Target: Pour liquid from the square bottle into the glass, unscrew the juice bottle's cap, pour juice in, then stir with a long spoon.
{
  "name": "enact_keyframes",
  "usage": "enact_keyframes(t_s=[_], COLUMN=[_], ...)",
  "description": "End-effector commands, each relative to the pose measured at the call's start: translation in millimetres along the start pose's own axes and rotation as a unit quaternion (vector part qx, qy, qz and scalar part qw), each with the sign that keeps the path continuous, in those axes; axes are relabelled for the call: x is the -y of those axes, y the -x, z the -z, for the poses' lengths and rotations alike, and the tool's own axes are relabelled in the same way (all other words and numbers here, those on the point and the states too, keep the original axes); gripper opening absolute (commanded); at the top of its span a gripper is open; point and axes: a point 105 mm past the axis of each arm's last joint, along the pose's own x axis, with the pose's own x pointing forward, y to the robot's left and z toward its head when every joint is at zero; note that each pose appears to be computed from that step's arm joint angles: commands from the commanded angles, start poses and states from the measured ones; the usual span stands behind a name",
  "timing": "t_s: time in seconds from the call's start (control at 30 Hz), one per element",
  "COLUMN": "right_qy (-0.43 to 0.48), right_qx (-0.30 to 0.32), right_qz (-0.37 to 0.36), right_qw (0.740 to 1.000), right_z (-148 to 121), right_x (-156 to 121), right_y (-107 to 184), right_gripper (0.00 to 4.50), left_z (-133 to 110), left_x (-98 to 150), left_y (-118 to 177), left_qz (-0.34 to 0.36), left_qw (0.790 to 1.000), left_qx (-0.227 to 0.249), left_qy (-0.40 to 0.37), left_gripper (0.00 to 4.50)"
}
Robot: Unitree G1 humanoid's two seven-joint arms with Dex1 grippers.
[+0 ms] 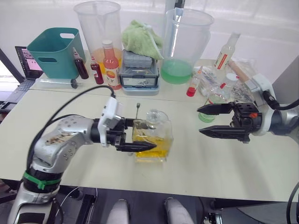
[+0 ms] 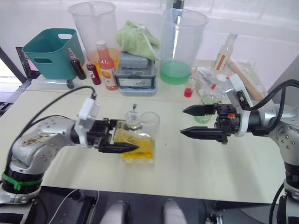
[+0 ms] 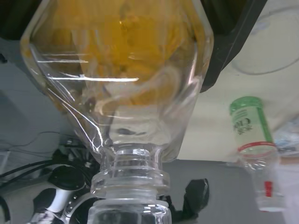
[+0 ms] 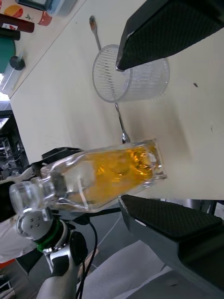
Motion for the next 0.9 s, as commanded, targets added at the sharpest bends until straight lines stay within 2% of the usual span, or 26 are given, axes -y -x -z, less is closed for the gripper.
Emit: enact_keyframes(t_s=[0.03, 0.2, 0.27, 0.4, 0.67, 0.73, 0.8, 0.9], right_qy=[0.020, 0.015, 0.016, 0.015, 0.011, 0.011, 0.011, 0.016], right_qx=[0.007, 0.005, 0.003, 0.003, -0.008, -0.009, -0.008, 0.007], right_qz=[0.017, 0.035, 0.040, 0.047, 0.041, 0.040, 0.038, 0.033], right_qw=[1.000, 0.999, 0.999, 0.999, 0.999, 0.999, 0.999, 0.999], right_z=[-10, -8, -8, -6, 3, 5, 5, 2], right_x=[-10, -15, -17, -22, -24, -23, -23, -22], right_y=[7, 11, 12, 13, 7, 5, 4, 3], right_gripper=[4.50, 4.50, 4.50, 4.50, 4.50, 4.50, 4.50, 4.50], left_z=[-7, 6, 17, 36, 57, 58, 55, 50], left_x=[-11, -18, -19, -18, -17, -20, -24, -22], left_y=[-5, -9, -10, -10, -5, -2, 0, 1], left_qz=[0.000, 0.011, 0.020, 0.034, 0.034, 0.025, 0.010, 0.010], left_qw=[0.998, 0.997, 0.995, 0.997, 0.997, 0.998, 0.998, 0.998], left_qx=[0.007, 0.009, -0.010, -0.019, -0.038, -0.038, -0.037, -0.034], left_qy=[-0.070, -0.078, -0.094, -0.066, -0.050, -0.044, -0.052, -0.059], left_gripper=[2.80, 2.80, 2.80, 2.80, 2.80, 3.84, 4.47, 4.47])
